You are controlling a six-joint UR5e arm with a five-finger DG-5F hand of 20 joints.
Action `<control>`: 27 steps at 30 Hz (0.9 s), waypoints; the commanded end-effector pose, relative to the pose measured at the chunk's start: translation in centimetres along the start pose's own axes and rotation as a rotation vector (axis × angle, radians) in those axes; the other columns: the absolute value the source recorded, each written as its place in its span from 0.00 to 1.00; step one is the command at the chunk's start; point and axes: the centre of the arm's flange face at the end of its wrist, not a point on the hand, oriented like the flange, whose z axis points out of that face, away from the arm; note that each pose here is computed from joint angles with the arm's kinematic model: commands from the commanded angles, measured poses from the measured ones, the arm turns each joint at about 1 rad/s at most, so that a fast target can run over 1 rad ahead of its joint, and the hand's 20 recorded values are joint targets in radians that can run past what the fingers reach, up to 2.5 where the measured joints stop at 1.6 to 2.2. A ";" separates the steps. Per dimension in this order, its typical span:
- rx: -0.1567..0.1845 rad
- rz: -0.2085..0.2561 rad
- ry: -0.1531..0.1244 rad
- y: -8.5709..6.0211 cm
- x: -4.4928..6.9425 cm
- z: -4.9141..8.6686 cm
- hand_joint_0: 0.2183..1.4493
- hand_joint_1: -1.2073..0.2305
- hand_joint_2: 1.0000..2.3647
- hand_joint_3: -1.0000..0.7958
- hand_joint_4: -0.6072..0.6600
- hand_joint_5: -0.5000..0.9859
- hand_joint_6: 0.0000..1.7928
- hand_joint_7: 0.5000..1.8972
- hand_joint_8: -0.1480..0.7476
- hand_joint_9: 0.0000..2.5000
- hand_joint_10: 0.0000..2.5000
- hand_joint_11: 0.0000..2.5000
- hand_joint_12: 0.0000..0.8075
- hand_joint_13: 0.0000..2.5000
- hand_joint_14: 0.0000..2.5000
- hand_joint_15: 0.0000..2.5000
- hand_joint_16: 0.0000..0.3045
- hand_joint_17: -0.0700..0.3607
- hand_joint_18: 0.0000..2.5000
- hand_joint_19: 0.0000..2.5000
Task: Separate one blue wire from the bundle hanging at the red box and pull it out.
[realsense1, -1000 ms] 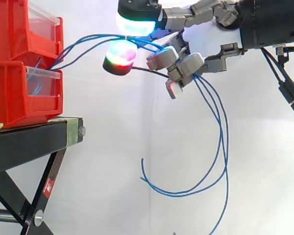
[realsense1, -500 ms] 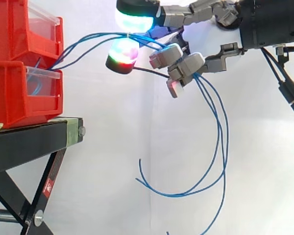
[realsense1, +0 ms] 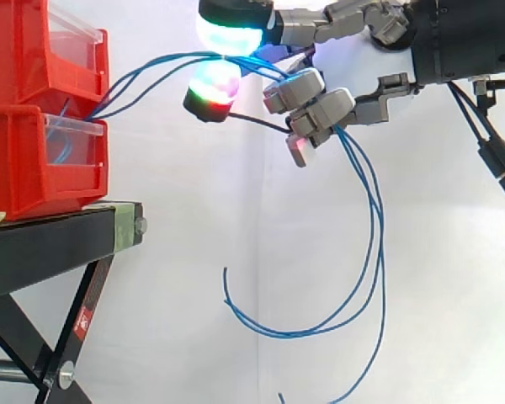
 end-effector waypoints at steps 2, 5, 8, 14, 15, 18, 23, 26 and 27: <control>0.001 -0.001 0.002 0.0 0.1 0.0 0.30 0.34 0.01 0.35 0.43 0.29 0.47 0.45 0.42 0.67 0.01 0.64 0.43 0.66 0.00 0.69 0.15 0.41 0.49 0.33; -0.002 0.000 0.001 0.1 0.1 0.0 0.30 0.30 0.01 0.37 0.44 0.29 0.48 0.47 0.43 0.66 0.01 0.66 0.43 0.66 0.00 0.69 0.15 0.41 0.49 0.33; 0.000 0.000 0.002 0.0 0.1 0.0 0.30 0.26 0.01 0.40 0.45 0.28 0.49 0.47 0.44 0.65 0.01 0.67 0.44 0.66 0.00 0.69 0.16 0.41 0.49 0.33; 0.000 0.000 0.002 0.1 0.2 0.0 0.35 0.20 0.02 0.46 0.41 0.26 0.51 0.46 0.43 0.62 0.01 0.68 0.43 0.64 0.00 0.69 0.15 0.41 0.48 0.33; 0.001 -0.001 0.002 0.0 0.2 0.0 0.35 0.20 0.02 0.46 0.40 0.26 0.52 0.47 0.43 0.62 0.01 0.68 0.44 0.64 0.00 0.69 0.15 0.41 0.48 0.32; 0.000 -0.001 0.004 0.1 0.3 0.0 0.36 0.20 0.02 0.47 0.39 0.25 0.52 0.49 0.43 0.61 0.01 0.68 0.43 0.64 0.00 0.68 0.15 0.41 0.48 0.32; 0.002 -0.001 0.004 0.0 0.3 0.0 0.38 0.19 0.02 0.48 0.36 0.24 0.53 0.46 0.43 0.60 0.01 0.68 0.44 0.63 0.00 0.67 0.15 0.41 0.48 0.32; 0.000 -0.001 0.004 0.1 0.3 0.0 0.39 0.19 0.02 0.48 0.37 0.23 0.54 0.47 0.43 0.59 0.00 0.68 0.44 0.62 0.00 0.67 0.15 0.41 0.47 0.32; 0.000 0.001 0.004 0.1 0.3 0.0 0.39 0.19 0.02 0.49 0.39 0.23 0.54 0.46 0.44 0.58 0.00 0.68 0.44 0.62 0.00 0.67 0.15 0.41 0.47 0.32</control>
